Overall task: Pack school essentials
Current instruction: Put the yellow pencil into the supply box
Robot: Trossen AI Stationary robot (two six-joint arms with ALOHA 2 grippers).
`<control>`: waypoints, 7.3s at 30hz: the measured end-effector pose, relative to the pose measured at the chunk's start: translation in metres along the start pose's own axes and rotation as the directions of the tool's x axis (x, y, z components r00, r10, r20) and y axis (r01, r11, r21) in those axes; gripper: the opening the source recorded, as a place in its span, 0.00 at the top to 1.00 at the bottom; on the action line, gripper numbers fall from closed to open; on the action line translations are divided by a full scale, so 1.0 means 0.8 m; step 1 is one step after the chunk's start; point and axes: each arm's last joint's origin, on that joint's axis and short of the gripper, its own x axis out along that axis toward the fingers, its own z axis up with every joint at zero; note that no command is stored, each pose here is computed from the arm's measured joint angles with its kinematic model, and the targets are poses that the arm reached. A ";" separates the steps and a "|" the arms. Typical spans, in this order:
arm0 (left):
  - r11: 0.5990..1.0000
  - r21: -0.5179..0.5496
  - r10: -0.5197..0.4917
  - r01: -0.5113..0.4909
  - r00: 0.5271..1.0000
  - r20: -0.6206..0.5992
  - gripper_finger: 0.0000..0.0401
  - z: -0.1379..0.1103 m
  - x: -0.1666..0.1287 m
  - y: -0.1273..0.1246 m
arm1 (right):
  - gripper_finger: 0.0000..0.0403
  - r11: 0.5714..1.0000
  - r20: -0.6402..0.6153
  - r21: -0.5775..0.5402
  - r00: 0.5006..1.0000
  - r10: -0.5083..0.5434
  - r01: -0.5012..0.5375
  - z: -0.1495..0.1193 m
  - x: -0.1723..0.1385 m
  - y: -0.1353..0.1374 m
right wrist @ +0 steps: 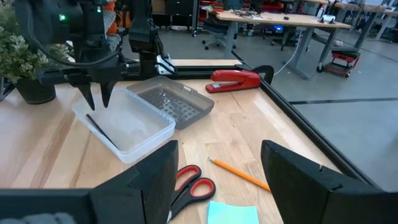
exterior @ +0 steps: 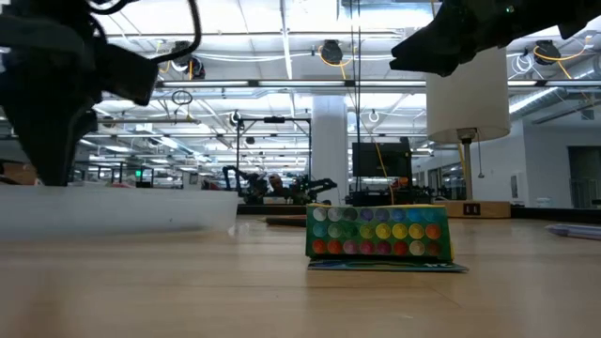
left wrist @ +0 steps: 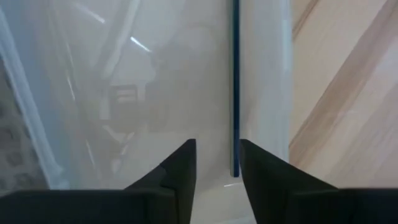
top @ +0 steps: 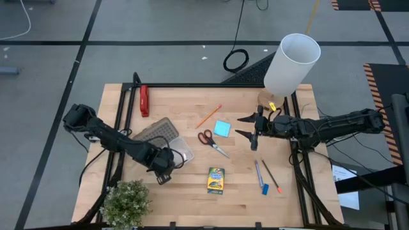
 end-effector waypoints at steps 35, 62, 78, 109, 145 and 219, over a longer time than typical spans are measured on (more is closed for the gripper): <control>0.941 0.209 0.087 -0.264 0.791 0.606 0.65 0.048 -0.082 0.010 | 0.45 0.958 -0.318 -0.259 0.947 0.035 -0.123 0.009 0.175 -0.035; 0.994 0.113 -0.082 0.002 0.704 0.706 0.65 0.068 -0.101 0.001 | 0.62 0.935 -0.411 -0.188 0.889 0.203 -0.300 -0.034 0.250 -0.137; 0.989 0.144 -0.099 -0.009 0.683 0.724 0.65 0.055 -0.129 0.016 | 0.62 0.950 -0.359 -0.170 0.915 0.187 -0.261 -0.028 0.253 -0.139; 0.990 0.127 -0.058 -0.067 0.623 0.780 0.65 0.082 -0.137 0.035 | 0.55 0.914 -0.546 -0.080 0.784 0.294 -0.399 -0.090 0.261 -0.136; 0.981 0.180 -0.095 -0.070 0.639 0.763 0.65 0.071 -0.134 0.024 | 0.60 0.919 -0.502 -0.140 0.826 0.256 -0.370 -0.112 0.271 -0.180; 0.968 0.230 -0.115 -0.104 0.631 0.768 0.65 0.068 -0.135 0.019 | 0.82 0.950 -0.696 -0.181 0.716 0.059 -0.254 -0.094 0.269 -0.159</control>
